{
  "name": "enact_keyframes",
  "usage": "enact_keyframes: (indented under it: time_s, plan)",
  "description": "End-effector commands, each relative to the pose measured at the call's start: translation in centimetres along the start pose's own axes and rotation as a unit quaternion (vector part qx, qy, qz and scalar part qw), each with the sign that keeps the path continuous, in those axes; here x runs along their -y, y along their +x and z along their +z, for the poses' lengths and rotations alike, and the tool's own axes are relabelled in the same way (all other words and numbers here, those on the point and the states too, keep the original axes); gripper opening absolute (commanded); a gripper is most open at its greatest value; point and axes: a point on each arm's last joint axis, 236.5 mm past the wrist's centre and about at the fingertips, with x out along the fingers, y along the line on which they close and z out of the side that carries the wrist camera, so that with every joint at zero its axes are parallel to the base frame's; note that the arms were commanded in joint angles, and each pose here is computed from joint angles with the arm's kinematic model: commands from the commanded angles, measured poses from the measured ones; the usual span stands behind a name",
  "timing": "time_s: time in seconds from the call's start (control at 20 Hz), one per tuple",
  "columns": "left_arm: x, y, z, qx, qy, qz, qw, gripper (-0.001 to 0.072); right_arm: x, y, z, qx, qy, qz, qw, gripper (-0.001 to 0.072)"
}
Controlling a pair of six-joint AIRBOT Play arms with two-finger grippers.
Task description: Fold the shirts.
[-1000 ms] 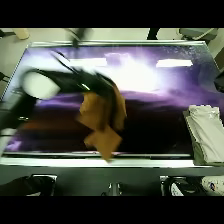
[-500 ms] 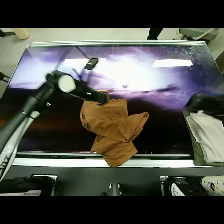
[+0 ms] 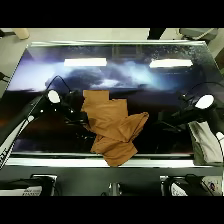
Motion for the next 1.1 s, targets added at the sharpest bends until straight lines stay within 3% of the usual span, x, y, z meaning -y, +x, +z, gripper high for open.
enact_keyframes:
  time_s: [0.0, 0.15, 0.3, 0.7, 0.75, 0.8, 0.9, 1.05]
  plan:
    - [-0.1, 1.9, -0.6, 0.005, -0.023, -0.024, 0.999, 0.0585, 0.7, 2.7, 1.0, -0.009, 0.017, 0.01, 1.0, 0.0686]
    - [-0.1, 1.8, 0.6, 0.03, -0.023, -0.025, 0.999, 0.0039, 0.1, 3.8, 2.8, 0.014, 0.033, 0.033, 0.999, 0.0689]
    - [0.1, 1.5, 0.8, 0.034, 0.0, -0.025, 0.999, 0.0029, -1.6, 5.1, 5.4, 0.046, 0.054, 0.088, 0.994, 0.0692]
    - [1.9, -2.5, 1.4, 0.092, 0.062, -0.032, 0.993, 0.0027, -1.1, 9.8, 8.7, 0.058, 0.135, 0.133, 0.98, 0.0669]
    - [2.2, -3.1, 1.5, 0.102, 0.065, -0.033, 0.992, 0.0027, -1.3, 10.0, 9.0, 0.06, 0.143, 0.142, 0.978, 0.0586]
    - [2.4, -3.6, 1.7, 0.113, 0.068, -0.034, 0.991, 0.0027, -1.5, 10.1, 9.2, 0.06, 0.15, 0.148, 0.976, 0.0432]
    - [3.0, -5.1, 2.2, 0.141, 0.076, -0.036, 0.986, 0.0026, -1.8, 9.9, 9.4, 0.06, 0.155, 0.157, 0.974, 0.0017]
    - [4.4, -10.6, 3.8, 0.223, 0.12, -0.017, 0.967, 0.0025, -4.4, 6.0, 10.2, 0.076, 0.066, 0.17, 0.98, 0.0013]
